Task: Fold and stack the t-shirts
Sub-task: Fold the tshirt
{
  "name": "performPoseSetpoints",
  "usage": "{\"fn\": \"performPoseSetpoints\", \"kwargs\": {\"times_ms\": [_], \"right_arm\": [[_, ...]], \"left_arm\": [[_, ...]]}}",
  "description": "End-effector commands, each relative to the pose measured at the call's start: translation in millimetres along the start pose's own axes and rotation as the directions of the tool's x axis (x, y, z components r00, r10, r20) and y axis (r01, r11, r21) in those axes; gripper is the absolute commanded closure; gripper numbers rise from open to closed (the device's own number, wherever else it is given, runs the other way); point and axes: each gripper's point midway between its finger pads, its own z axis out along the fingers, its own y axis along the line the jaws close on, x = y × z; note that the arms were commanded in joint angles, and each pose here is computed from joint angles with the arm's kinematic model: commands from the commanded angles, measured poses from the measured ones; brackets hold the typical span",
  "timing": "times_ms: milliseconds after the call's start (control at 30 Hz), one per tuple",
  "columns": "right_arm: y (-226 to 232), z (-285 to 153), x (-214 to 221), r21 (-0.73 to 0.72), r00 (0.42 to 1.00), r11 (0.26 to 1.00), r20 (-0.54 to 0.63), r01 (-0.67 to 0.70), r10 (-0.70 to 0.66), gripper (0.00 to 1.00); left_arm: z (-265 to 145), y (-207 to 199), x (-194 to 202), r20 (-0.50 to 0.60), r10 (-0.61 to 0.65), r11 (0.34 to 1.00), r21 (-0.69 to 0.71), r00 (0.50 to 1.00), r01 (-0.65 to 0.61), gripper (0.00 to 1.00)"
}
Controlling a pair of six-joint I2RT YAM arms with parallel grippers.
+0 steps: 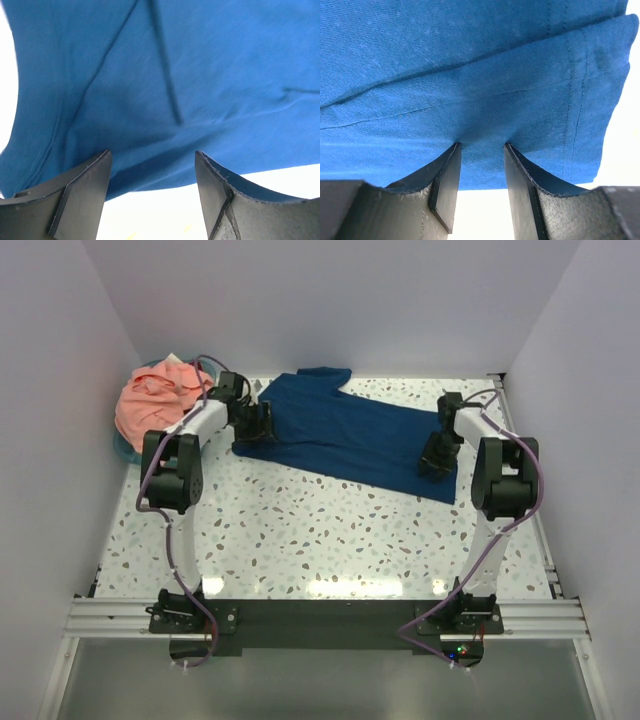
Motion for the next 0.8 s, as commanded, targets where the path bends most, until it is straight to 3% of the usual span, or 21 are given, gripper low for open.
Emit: {"fn": "performPoseSetpoints", "kwargs": {"times_ms": [0,167,567,767], "right_arm": [[-0.9,-4.9,-4.5,0.015,0.999,0.999,-0.011,0.03,-0.03,0.56],[14.6,-19.8,-22.0,-0.042,0.999,0.998,0.031,0.043,-0.041,0.55],[21.0,-22.9,-27.3,-0.062,0.999,0.997,0.035,0.042,-0.04,0.55],[21.3,-23.3,-26.8,-0.064,0.999,0.997,0.032,0.044,-0.042,0.55]], "left_arm": [[-8.1,-35.0,-29.1,0.061,0.086,0.994,0.058,0.994,-0.09,0.28],[-4.0,-59.8,-40.3,0.106,0.145,0.985,0.076,0.984,-0.153,0.28],[20.0,-35.6,-28.3,0.018,0.098,0.994,-0.042,0.995,-0.097,0.48],[30.4,-40.0,-23.3,0.008,0.111,0.994,-0.016,0.994,-0.11,0.49]]}}
